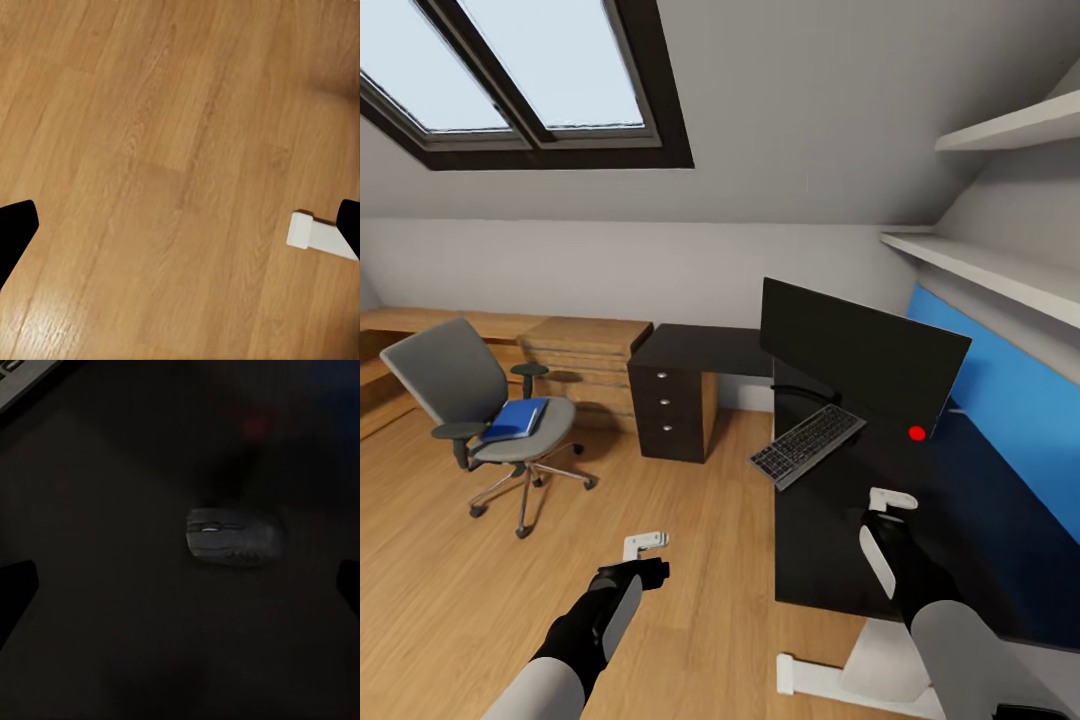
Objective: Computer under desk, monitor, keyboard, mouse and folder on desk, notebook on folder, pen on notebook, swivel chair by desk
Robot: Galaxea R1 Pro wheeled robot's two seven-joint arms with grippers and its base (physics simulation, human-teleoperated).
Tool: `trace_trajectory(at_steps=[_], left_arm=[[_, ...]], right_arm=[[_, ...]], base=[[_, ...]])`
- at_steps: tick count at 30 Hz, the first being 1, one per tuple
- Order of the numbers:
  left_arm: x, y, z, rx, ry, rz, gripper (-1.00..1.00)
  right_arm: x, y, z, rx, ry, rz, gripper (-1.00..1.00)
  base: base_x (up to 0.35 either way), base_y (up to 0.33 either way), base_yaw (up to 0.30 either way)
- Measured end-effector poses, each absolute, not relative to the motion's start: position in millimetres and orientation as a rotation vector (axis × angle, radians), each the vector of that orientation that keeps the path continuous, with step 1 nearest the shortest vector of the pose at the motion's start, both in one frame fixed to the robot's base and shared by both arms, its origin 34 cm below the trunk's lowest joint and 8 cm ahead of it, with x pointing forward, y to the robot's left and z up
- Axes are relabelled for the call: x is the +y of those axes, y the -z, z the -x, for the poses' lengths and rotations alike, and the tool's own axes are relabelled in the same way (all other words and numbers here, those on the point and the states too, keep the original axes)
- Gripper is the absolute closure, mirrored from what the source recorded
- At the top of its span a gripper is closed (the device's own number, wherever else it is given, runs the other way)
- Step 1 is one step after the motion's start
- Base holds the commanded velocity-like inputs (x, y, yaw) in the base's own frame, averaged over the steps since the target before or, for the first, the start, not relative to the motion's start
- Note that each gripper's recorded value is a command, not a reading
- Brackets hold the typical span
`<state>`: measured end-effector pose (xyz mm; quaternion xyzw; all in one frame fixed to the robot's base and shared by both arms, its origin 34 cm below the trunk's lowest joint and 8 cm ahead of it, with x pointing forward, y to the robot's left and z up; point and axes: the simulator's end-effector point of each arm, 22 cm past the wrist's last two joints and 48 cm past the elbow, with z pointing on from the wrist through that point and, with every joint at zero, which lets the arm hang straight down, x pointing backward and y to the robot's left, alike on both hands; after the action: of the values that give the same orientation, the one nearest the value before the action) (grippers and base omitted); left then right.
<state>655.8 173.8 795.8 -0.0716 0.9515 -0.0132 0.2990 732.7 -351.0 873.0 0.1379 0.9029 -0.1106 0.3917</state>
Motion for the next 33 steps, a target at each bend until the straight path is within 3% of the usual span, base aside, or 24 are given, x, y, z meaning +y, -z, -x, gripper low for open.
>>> trace_trajectory(at_steps=[33], left_arm=[[175,-833,-689,2.377,0.074,0.238,-1.0]], right_arm=[[-405,-804,-682,2.341,0.37,-0.361,-1.0]], base=[[0.1,0.0,0.0]])
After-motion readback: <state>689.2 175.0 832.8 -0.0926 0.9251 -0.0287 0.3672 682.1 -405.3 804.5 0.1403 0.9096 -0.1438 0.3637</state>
